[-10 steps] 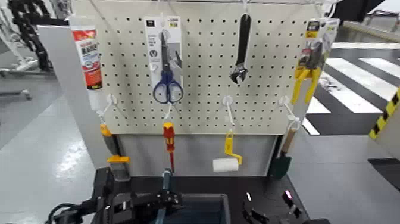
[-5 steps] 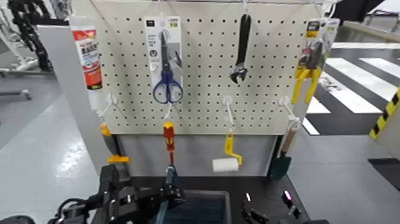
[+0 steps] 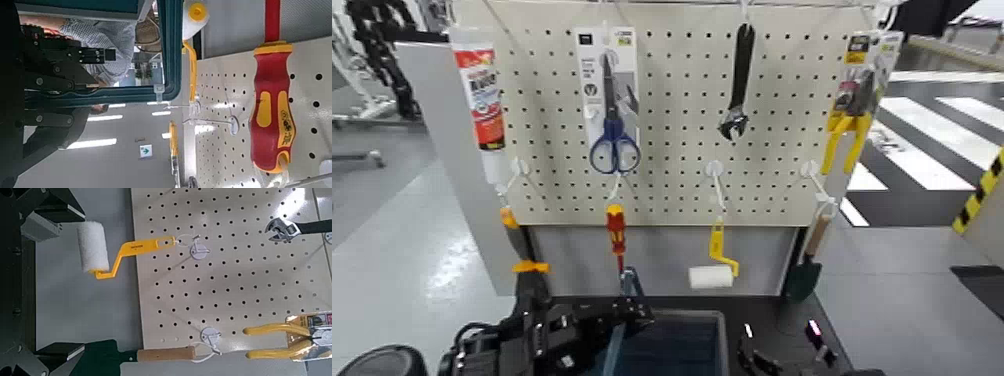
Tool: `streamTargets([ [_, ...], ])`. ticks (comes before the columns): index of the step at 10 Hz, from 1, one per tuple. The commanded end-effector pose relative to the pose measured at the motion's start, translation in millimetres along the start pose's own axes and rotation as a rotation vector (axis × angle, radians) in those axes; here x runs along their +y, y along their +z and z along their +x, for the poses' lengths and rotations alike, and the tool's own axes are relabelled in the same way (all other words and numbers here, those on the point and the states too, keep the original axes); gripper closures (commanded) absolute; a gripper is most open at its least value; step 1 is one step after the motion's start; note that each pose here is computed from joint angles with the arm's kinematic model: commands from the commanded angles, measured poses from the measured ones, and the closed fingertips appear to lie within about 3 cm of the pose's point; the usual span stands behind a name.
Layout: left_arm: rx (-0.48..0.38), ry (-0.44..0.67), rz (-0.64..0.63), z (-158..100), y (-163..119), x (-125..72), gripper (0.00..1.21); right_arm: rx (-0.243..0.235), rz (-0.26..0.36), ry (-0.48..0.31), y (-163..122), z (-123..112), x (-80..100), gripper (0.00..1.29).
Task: Place the crate on the table.
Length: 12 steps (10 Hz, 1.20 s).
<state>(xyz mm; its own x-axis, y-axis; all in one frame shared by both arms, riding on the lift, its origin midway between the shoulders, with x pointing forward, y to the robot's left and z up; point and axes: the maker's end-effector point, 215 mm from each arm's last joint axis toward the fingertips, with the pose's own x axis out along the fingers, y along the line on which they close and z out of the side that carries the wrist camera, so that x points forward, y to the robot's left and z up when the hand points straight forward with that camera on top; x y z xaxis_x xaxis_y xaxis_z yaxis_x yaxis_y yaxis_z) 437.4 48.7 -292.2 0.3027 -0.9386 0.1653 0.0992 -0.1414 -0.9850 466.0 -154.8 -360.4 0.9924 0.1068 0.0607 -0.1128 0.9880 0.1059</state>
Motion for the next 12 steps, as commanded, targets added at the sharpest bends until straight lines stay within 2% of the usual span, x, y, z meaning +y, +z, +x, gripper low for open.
streamTargets([
  [1, 0.001, 0.007, 0.006, 8, 9, 7.6, 1.16, -0.001, 0.003, 0.001, 0, 0, 1.0, 0.15],
  [6, 0.004, -0.008, 0.01, 28, 15, 14.3, 1.16, -0.003, 0.006, 0.004, 0, 0, 2.0, 0.15],
  [12, -0.038, -0.006, 0.021, 39, 27, 21.6, 1.16, -0.006, 0.009, 0.006, 0, 1, 2.2, 0.15],
])
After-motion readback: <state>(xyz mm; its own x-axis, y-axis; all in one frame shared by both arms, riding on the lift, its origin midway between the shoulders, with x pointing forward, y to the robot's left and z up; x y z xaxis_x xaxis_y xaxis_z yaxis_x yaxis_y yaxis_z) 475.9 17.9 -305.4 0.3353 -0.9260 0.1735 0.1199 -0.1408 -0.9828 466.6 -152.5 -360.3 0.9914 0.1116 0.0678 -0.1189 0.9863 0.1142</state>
